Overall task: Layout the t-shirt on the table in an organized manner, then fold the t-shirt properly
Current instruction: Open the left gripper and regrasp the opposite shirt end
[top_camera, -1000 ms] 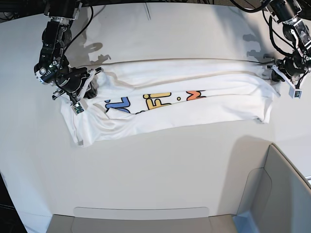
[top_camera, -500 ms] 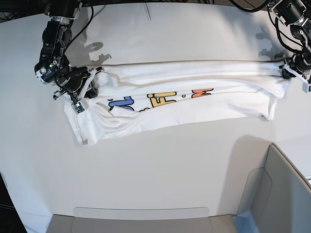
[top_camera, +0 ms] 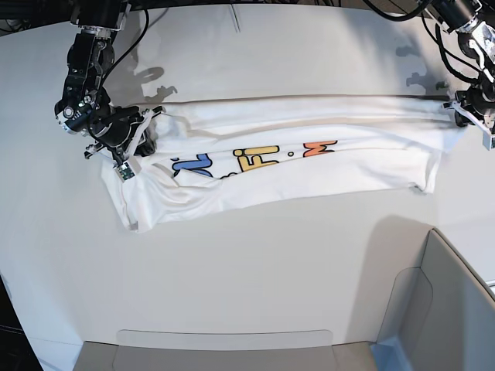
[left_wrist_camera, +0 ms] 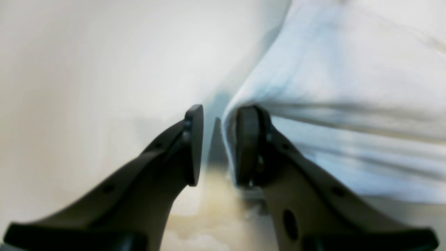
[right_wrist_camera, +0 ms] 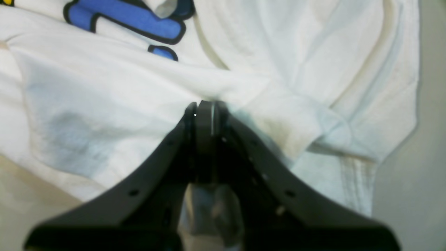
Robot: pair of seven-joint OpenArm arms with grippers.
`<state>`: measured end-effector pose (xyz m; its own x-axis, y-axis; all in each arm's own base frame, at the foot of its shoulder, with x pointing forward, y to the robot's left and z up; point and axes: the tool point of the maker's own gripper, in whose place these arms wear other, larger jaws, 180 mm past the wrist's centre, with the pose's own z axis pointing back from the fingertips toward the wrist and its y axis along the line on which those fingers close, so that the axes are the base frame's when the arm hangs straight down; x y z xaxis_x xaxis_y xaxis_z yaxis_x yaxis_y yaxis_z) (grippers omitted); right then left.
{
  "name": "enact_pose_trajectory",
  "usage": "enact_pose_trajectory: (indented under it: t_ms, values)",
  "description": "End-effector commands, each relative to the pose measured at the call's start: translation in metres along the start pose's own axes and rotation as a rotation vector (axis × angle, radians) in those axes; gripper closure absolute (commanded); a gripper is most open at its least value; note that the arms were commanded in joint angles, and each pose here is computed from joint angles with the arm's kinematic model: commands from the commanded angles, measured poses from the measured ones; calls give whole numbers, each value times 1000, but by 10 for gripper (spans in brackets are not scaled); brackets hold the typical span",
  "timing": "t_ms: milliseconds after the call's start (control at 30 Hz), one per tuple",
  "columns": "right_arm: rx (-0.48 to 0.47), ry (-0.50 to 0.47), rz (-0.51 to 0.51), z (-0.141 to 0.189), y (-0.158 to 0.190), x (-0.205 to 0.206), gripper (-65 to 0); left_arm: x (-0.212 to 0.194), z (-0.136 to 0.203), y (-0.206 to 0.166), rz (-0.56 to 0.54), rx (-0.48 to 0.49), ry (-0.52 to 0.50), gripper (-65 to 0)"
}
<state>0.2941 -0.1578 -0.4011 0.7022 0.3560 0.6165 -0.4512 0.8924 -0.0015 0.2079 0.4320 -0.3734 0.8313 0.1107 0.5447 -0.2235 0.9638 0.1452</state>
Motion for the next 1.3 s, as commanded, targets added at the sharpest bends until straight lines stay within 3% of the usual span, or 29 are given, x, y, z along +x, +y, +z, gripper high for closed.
enact_pose_trajectory:
  t_ms: [0,133,467,600,800,1267]
  values:
    - [-73,142,33,5,-18,-28,-33,22,12,18,-15,61,-56,-177]
    - [-72,142,34,5,-17,-28,-33,28,16,18,-27,71,-74,-236]
    - [-73,141,35,5,-18,-28,-33,12,13,12,-74,56,-29,-252]
    - [-72,140,36,5,-17,-27,-33,22,13,0,-91,34,-116,-259]
    - [-72,143,36,5,-17,-28,-33,24,23,-32,-85,-2,-249,-357]
    - [-73,146,37,6,-18,-29,-33,22,28,-26,-44,14,-263,-366]
